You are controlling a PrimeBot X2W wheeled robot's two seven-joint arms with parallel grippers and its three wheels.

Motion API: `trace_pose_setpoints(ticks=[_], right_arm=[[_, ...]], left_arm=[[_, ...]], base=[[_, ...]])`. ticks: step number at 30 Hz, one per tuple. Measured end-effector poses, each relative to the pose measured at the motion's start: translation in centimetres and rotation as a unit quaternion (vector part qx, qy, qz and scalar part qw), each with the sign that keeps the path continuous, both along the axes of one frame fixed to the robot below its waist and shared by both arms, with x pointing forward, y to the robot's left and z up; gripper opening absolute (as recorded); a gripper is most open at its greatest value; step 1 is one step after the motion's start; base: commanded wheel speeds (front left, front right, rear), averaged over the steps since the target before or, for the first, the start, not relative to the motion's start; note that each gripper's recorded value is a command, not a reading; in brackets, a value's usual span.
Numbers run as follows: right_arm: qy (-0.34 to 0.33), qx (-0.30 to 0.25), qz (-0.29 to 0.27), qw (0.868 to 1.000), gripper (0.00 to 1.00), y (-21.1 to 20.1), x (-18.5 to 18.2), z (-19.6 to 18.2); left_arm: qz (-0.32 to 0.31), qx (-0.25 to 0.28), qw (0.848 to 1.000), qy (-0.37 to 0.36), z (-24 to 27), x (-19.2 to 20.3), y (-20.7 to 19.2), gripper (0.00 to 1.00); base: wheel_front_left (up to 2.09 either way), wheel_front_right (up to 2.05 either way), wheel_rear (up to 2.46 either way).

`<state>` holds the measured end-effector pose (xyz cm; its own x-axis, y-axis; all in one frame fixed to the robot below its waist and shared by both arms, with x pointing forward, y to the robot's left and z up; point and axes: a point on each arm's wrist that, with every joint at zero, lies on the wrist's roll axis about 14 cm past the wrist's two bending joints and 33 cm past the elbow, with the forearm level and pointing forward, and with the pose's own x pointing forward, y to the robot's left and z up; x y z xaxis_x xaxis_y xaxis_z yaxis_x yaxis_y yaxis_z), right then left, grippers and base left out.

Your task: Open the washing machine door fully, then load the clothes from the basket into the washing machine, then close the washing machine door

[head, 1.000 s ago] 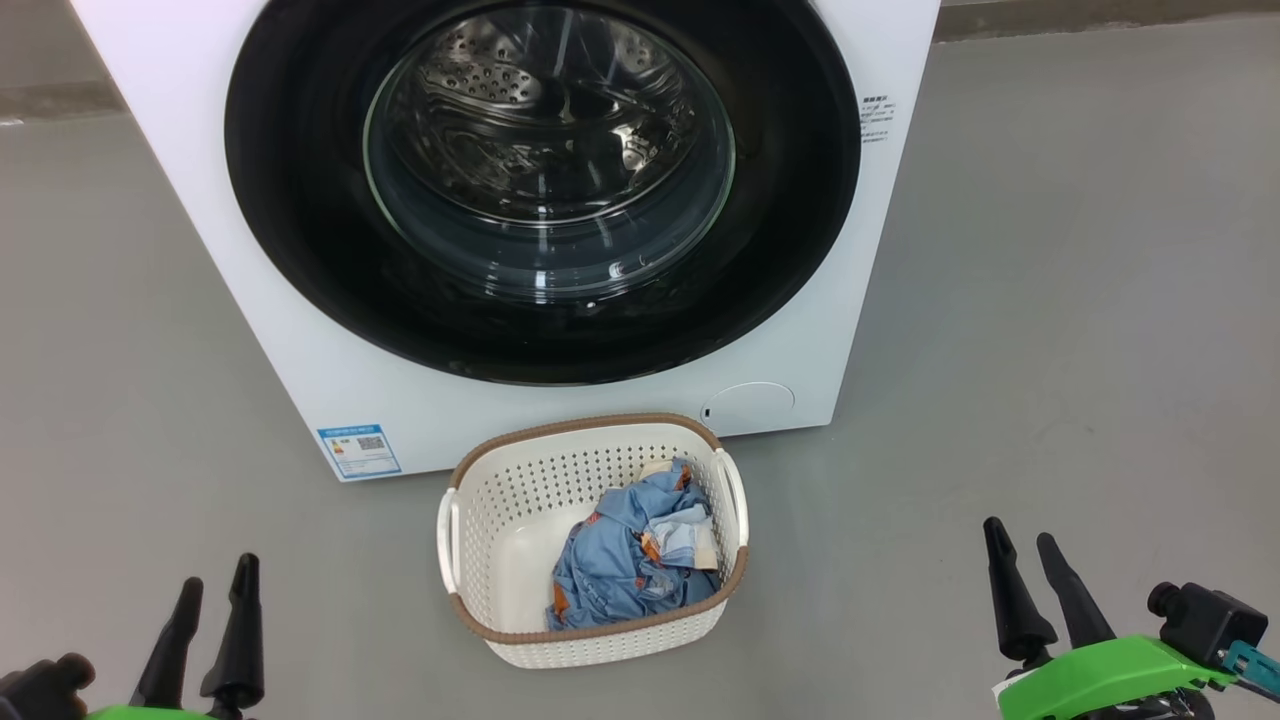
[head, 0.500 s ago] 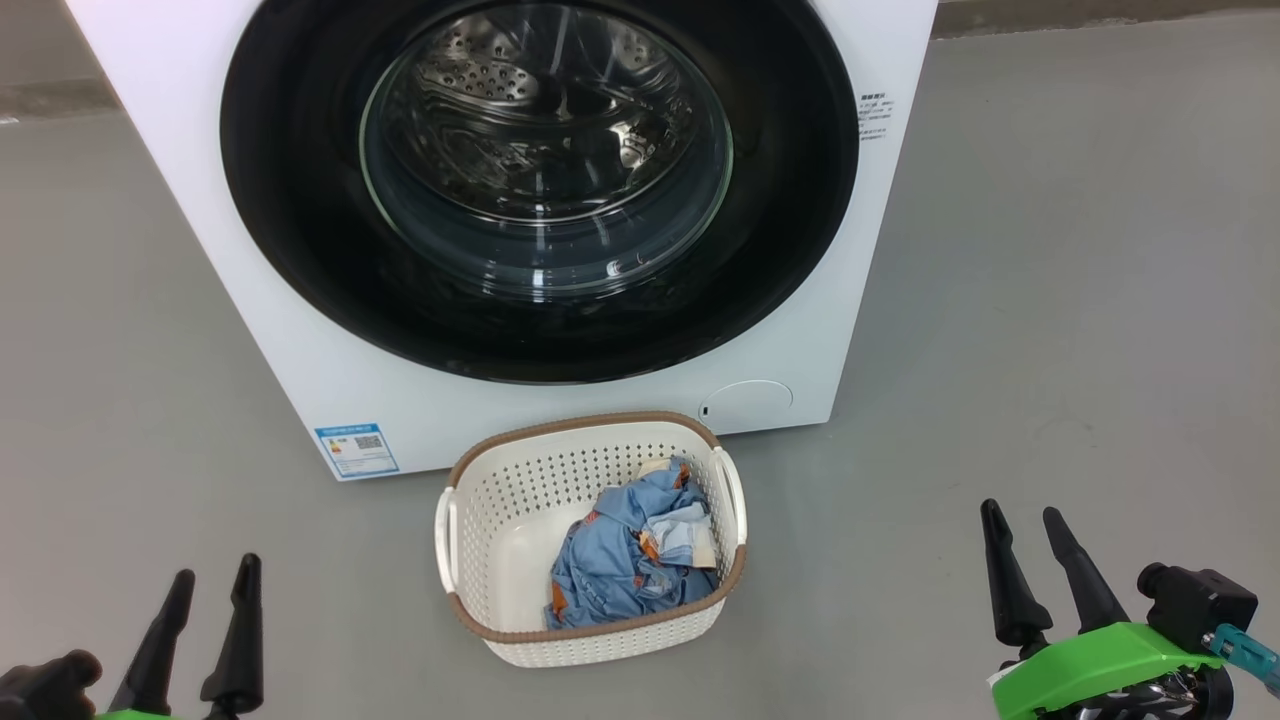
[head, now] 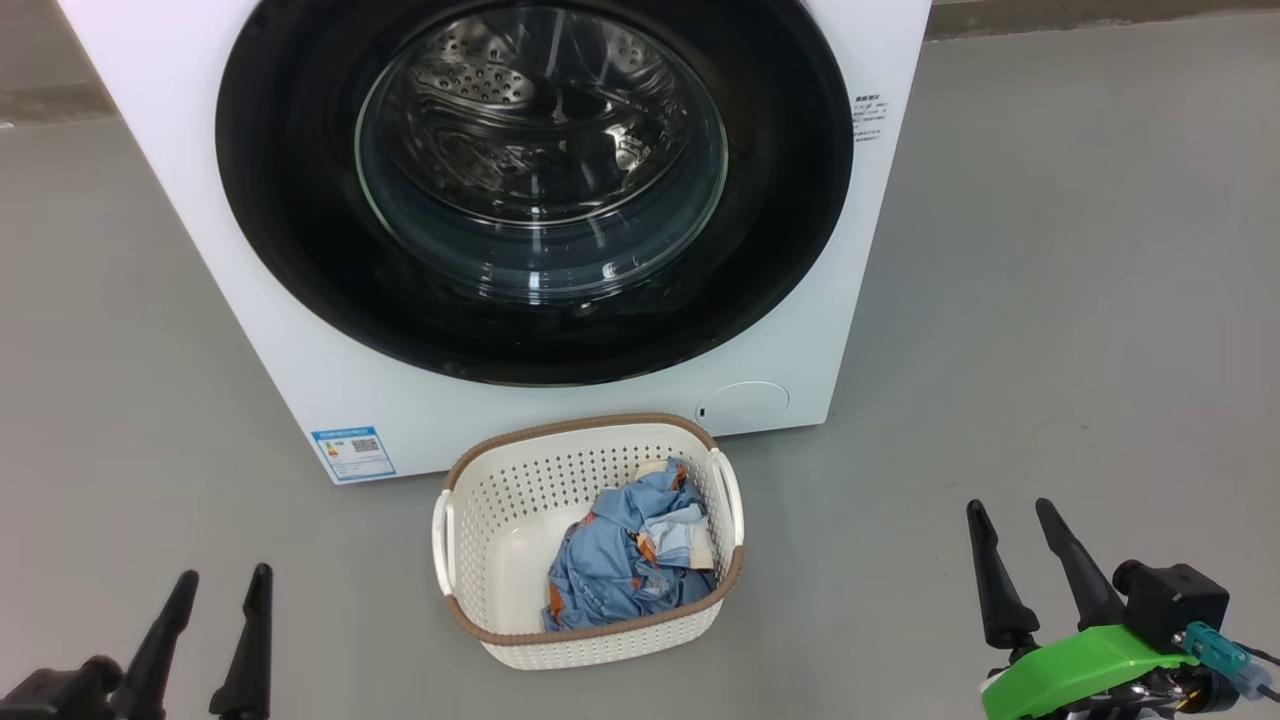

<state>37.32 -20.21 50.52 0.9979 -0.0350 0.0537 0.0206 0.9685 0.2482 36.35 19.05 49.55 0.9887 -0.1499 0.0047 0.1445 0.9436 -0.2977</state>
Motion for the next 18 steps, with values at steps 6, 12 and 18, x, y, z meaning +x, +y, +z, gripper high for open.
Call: trace_pose_setpoints(ticks=[6,12,18], right_arm=[[-0.010,-0.035,0.005,0.999,1.00,0.19,0.20,0.54],[-0.019,-0.067,0.008,0.998,1.00,0.32,0.35,0.99],[-0.020,-0.084,0.003,0.996,1.00,-0.11,0.31,0.99]], left_arm=[[-0.005,0.039,0.999,-0.012,0.20,-0.04,0.14,1.00],[-0.011,0.071,0.997,-0.023,0.37,-0.07,0.10,1.00],[-0.011,0.094,0.995,-0.030,0.48,-0.03,0.35,1.00]], base=[[0.00,0.00,0.00],[0.00,0.00,0.00],[0.00,0.00,0.00]])
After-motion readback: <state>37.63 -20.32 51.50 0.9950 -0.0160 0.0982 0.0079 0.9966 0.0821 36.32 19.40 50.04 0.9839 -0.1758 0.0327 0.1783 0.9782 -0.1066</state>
